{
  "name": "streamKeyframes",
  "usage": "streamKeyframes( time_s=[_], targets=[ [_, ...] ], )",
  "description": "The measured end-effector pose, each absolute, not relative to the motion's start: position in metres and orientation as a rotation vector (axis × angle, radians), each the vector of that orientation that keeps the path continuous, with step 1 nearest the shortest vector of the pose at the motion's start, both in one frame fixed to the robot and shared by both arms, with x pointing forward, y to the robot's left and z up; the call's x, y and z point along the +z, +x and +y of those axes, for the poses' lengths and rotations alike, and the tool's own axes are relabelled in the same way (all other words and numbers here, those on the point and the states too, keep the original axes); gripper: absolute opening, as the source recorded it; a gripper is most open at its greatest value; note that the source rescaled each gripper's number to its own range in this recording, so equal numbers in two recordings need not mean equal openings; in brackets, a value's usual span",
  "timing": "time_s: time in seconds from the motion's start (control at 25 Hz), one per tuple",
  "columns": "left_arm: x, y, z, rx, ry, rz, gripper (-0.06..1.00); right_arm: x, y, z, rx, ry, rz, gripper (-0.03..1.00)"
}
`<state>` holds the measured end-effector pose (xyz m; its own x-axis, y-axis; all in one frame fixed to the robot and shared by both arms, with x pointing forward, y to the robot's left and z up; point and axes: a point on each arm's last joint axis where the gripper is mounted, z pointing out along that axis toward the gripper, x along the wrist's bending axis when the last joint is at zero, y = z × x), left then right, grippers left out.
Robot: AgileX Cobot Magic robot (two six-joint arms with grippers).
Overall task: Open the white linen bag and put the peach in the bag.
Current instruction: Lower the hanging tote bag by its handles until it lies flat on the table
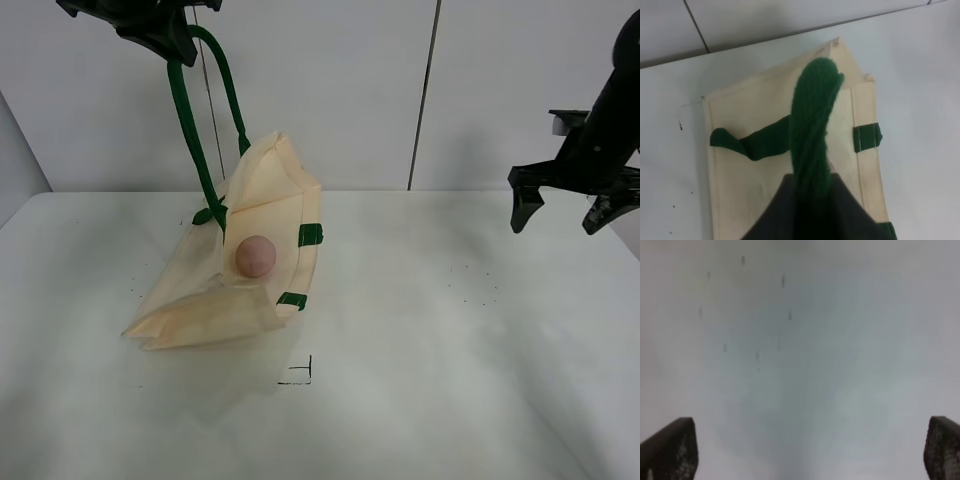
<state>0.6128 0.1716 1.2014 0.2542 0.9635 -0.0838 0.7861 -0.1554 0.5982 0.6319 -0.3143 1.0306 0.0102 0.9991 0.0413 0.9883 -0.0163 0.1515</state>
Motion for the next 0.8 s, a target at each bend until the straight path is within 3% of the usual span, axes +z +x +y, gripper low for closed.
streamKeyframes(
  time_s=[0.44,0.8],
  targets=[
    [1.201,0.613,0.172,0.434,1.997,1.583,0.0,1.086,0.447,-0.305,0.32,2.104,2.082,1.0],
    [1.201,0.613,0.172,0.434,1.997,1.583,0.0,1.075,0.315,-0.298,0.621,1.876,1.865,1.0]
  ],
)
